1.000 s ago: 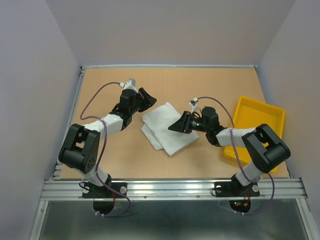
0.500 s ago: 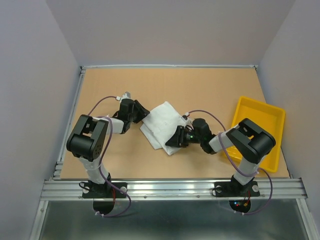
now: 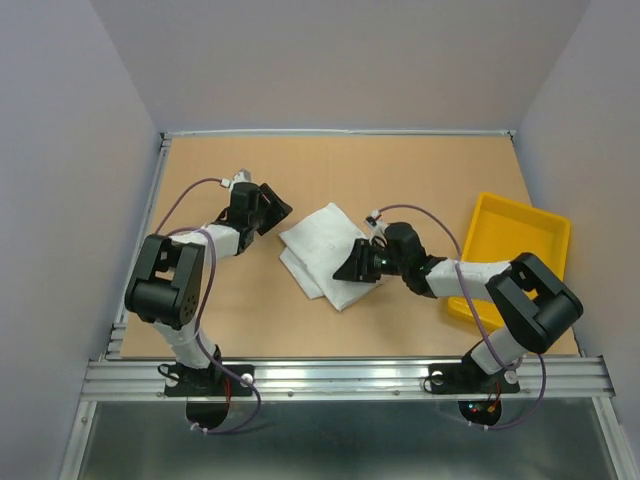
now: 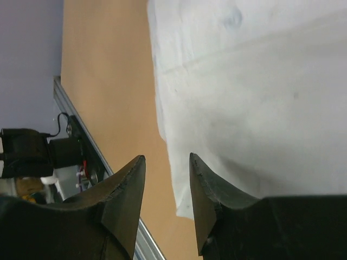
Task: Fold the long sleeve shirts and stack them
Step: Fold the shirt
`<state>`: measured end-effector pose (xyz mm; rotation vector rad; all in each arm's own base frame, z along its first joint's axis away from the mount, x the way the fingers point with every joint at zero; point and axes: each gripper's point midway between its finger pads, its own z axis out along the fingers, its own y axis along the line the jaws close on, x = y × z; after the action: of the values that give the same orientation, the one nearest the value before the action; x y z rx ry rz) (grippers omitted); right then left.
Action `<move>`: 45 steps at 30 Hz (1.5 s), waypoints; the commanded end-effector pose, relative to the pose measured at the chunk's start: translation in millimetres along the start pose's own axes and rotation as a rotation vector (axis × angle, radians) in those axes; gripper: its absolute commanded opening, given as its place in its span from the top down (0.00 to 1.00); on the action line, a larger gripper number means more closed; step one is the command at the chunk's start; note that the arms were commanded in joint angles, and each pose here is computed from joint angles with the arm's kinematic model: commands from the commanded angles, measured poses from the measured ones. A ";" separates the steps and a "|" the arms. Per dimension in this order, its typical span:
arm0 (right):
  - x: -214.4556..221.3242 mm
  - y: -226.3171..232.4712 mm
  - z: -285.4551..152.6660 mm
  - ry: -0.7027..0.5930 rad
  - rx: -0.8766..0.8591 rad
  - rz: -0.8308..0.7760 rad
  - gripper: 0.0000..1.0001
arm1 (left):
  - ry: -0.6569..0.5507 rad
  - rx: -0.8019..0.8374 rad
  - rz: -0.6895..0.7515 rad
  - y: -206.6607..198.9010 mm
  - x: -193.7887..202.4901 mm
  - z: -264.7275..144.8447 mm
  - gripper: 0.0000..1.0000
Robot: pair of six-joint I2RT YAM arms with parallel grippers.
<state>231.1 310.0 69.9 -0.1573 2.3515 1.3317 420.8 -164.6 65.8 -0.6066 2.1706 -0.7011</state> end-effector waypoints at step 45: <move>-46.6 89.9 27.1 -0.173 0.064 -0.136 0.59 | -0.205 -0.233 0.306 -61.4 -67.9 -44.7 0.31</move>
<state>194.2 374.7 64.7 -0.3089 2.4953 1.0931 452.0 -170.8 96.7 -0.3706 2.2541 -0.1554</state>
